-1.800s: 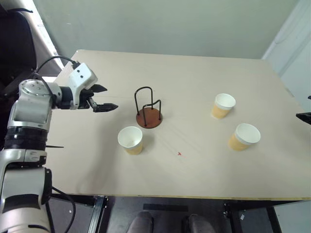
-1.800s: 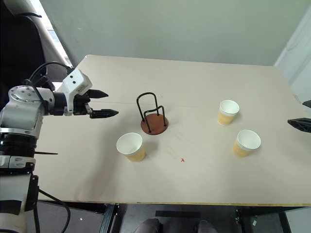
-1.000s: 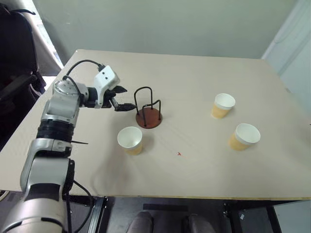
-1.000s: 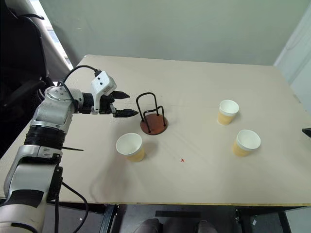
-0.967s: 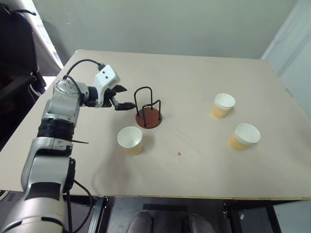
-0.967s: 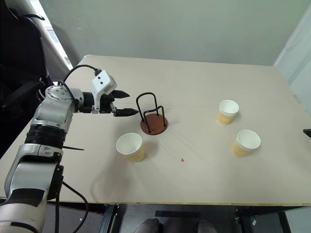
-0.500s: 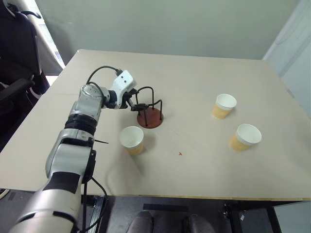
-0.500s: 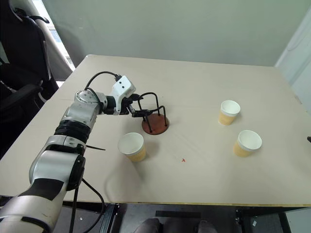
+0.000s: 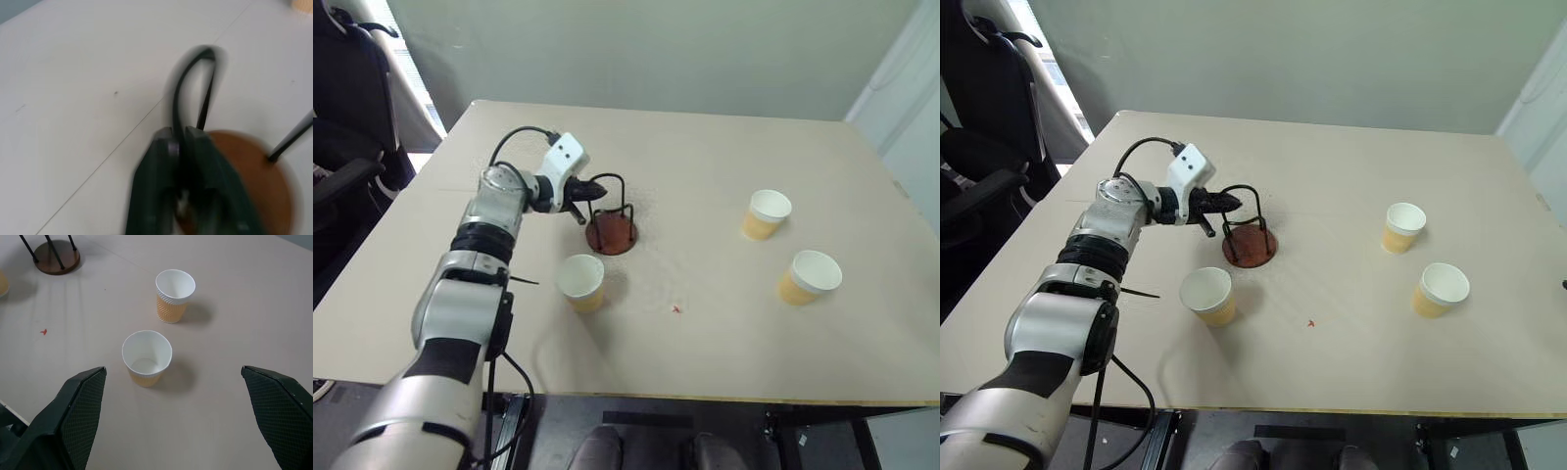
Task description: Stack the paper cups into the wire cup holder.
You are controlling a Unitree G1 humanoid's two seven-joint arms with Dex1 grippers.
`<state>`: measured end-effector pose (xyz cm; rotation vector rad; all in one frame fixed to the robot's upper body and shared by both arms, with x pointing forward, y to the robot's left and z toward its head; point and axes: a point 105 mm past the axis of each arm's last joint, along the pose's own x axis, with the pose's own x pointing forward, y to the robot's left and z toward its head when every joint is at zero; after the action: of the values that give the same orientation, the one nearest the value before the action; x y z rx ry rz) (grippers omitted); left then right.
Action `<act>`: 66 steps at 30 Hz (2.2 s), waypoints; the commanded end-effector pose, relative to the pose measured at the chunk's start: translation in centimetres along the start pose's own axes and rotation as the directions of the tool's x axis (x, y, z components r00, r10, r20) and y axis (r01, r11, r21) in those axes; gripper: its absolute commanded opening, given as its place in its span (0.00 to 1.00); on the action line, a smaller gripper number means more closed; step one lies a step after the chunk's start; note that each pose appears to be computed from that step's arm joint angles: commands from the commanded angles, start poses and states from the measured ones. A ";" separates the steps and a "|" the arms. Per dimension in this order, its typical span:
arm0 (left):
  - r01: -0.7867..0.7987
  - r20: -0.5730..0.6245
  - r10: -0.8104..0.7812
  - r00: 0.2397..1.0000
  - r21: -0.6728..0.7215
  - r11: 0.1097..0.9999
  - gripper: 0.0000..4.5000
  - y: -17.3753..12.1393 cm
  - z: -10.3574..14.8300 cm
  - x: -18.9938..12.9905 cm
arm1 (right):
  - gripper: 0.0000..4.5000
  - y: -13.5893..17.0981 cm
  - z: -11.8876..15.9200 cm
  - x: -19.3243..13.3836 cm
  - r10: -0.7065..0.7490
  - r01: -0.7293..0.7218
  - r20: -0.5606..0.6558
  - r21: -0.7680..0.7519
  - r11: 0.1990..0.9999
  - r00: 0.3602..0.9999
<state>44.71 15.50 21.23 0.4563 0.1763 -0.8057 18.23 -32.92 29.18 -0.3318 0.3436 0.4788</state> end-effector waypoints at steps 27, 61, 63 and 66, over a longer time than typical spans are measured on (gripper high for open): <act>0.409 0.125 -0.403 0.907 -0.029 0.912 0.01 -11.0 7.3 -0.6 | 1.00 0.4 0.2 1.4 0.045 -0.043 0.034 -0.041 0.998 0.998; 0.483 -0.070 -0.480 0.875 0.042 0.875 0.50 -18.7 2.4 1.6 | 1.00 1.6 -0.5 3.1 0.085 -0.084 0.026 -0.030 0.996 0.996; 0.479 -0.063 -0.476 0.877 0.038 0.877 0.66 -18.6 2.7 1.5 | 1.00 1.5 -0.6 3.3 0.082 -0.082 0.019 -0.032 0.996 0.996; 0.500 -0.054 -0.498 0.865 0.035 0.865 0.90 -18.8 3.0 1.1 | 1.00 1.3 -0.6 3.4 0.086 -0.085 0.018 -0.039 0.996 0.996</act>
<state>32.22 2.54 15.65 0.4655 0.3934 -1.2874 20.19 -30.91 26.18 -0.3133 0.3586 0.5697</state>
